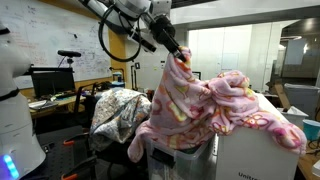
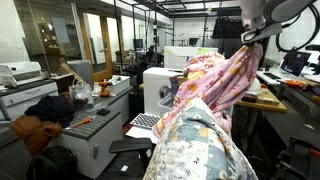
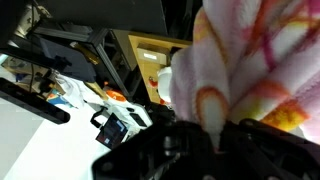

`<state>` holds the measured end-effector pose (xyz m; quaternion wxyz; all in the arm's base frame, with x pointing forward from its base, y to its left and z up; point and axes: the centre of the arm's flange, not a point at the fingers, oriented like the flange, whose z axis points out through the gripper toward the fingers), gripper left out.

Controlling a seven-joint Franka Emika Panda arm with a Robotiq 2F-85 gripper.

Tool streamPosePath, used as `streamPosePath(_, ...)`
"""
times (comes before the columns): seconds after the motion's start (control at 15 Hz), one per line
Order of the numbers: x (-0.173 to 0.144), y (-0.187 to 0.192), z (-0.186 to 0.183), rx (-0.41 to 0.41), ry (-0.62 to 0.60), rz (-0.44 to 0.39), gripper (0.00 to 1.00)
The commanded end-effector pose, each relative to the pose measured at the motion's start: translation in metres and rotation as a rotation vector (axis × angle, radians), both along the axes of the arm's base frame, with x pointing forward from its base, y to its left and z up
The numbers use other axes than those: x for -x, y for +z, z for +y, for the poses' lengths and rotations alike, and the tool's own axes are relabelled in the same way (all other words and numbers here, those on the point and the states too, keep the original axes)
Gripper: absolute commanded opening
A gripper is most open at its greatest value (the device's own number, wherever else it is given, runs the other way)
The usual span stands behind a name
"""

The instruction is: Place the pink fleece blanket on the clear storage bin

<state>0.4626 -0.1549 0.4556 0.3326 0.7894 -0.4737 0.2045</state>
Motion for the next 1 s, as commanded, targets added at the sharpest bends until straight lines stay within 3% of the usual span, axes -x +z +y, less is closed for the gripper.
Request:
streamPosePath(0.0,0.003,0.006,0.006,0.064,-0.009,0.028,0.01)
streamPosePath(0.27,-0.017,0.000,0.038,0.058,0.119,0.009,0.01)
streamPosePath(0.47,-0.037,0.000,0.062,0.068,0.257,-0.055,0.01)
streamPosePath(0.73,-0.067,0.007,0.091,0.210,0.413,-0.115,0.01)
streamPosePath(0.93,-0.092,0.014,0.101,0.309,0.461,-0.145,0.01)
